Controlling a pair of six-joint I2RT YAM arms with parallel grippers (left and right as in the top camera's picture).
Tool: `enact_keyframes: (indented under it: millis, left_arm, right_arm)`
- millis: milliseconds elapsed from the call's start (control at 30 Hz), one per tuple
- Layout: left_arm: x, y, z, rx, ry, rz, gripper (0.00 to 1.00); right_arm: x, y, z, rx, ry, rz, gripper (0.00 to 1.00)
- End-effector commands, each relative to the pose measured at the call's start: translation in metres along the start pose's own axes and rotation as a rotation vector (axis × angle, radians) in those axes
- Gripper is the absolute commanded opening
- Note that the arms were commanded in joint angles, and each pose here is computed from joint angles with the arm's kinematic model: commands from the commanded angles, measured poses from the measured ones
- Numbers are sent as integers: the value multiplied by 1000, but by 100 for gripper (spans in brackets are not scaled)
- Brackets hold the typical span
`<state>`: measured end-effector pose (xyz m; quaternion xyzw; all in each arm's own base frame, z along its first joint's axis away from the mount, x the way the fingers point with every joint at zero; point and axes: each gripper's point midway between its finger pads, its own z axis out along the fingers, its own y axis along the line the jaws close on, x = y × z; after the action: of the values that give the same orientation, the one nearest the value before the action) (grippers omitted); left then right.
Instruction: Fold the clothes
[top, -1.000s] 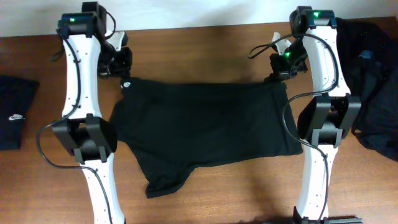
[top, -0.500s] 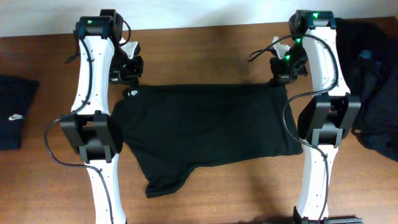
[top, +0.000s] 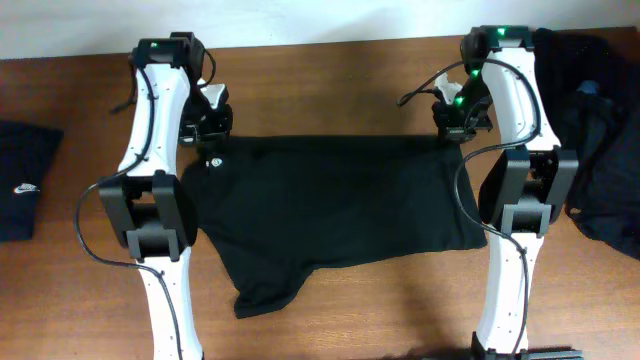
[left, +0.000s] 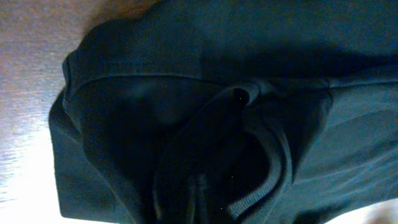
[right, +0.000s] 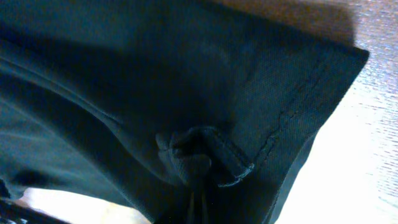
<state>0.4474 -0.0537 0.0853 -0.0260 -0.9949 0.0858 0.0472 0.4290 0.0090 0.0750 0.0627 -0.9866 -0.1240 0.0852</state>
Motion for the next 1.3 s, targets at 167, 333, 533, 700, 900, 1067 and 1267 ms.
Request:
enact_keyframes:
  millis: [167, 333, 533, 700, 900, 1067, 1267]
  left_arm:
    - [0, 1, -9, -6, -23, -3, 99]
    - [-19, -3, -28, -1, -127, 14, 99]
    - [-37, -19, -88, 26, -312, 41, 98]
    - [-31, -39, -106, 35, -341, 80, 94]
    - [-33, -67, -87, 38, -312, 138, 73]
    - [-50, -90, -70, 47, -353, 191, 1]
    - [-54, -109, -48, 50, -340, 229, 0]
  right_arm:
    - [3, -5, -11, 33, -20, -10, 58]
    - [-8, 0, -14, 6, -71, -20, 69]
    - [-21, 14, -28, -34, -144, -48, 69]
    - [-21, 26, -26, -33, -135, -71, 67]
    - [-31, 43, -22, -22, -160, -121, 57]
    - [-42, 43, -14, -2, -182, -126, 4]
    - [-41, 29, 6, 31, -151, -40, 4]
